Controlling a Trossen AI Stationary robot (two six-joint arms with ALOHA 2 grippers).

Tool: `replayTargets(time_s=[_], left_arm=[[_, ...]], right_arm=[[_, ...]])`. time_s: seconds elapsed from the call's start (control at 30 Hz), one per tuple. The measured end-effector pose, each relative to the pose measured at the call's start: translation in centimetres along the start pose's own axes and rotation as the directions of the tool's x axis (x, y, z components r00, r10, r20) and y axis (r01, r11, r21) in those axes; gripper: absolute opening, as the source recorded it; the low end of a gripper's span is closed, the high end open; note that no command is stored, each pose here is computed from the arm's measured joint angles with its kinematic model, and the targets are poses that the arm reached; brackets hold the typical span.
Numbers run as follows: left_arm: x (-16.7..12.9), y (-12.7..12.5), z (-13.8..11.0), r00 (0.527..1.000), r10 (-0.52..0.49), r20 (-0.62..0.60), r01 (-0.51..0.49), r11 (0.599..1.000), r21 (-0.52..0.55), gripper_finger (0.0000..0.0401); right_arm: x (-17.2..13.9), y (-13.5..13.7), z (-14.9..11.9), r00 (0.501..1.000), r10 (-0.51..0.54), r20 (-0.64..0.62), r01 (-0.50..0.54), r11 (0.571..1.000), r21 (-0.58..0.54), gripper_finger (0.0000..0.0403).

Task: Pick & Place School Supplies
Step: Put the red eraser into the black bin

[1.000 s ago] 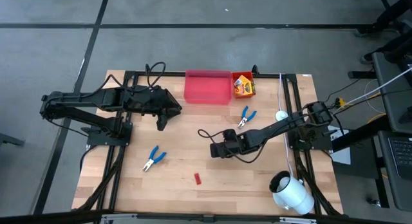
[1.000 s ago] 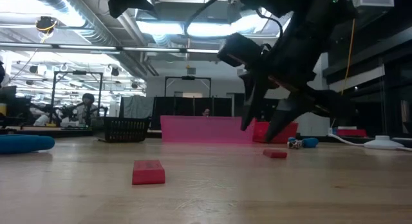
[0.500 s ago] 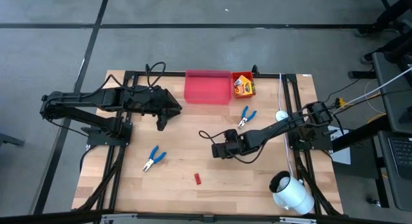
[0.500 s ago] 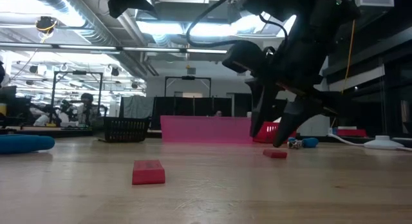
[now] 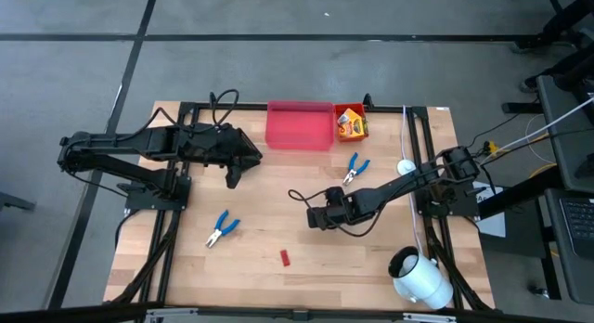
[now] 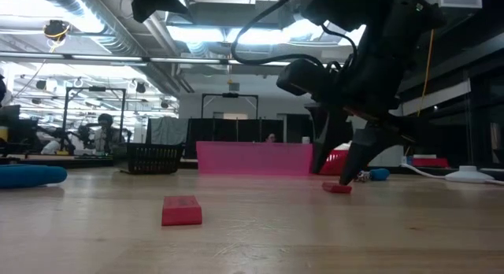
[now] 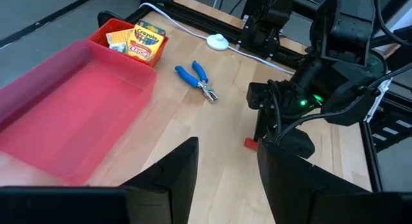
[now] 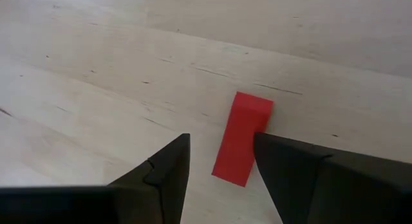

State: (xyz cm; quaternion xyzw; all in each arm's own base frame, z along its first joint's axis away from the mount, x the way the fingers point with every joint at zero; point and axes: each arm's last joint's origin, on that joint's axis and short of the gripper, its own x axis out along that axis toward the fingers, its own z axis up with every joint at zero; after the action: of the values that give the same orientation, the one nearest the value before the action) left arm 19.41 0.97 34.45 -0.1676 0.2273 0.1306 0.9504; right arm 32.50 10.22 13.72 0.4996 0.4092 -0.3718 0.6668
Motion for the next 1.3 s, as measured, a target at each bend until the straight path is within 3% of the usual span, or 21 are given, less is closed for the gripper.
replayTargets(time_s=[0.87,1.03,1.3], left_arm=[[0.00,-0.03,-0.01,1.000,-0.009,-0.003,0.009,1.000,-0.001,0.0157],[0.00,-0.03,-0.01,1.000,-0.011,-0.004,0.011,1.000,-0.001,0.0157],[0.00,-0.03,-0.01,1.000,-0.011,-0.004,0.011,1.000,-0.001,0.0157]], right_arm=[[0.96,-0.73,-0.56,0.997,-0.076,-0.002,0.076,0.997,-0.031,0.0178],[0.95,-0.85,-0.59,0.996,-0.088,-0.002,0.088,0.996,-0.032,0.0155],[0.13,0.07,-0.86,0.999,-0.010,0.049,0.013,0.998,-0.061,0.0135]])
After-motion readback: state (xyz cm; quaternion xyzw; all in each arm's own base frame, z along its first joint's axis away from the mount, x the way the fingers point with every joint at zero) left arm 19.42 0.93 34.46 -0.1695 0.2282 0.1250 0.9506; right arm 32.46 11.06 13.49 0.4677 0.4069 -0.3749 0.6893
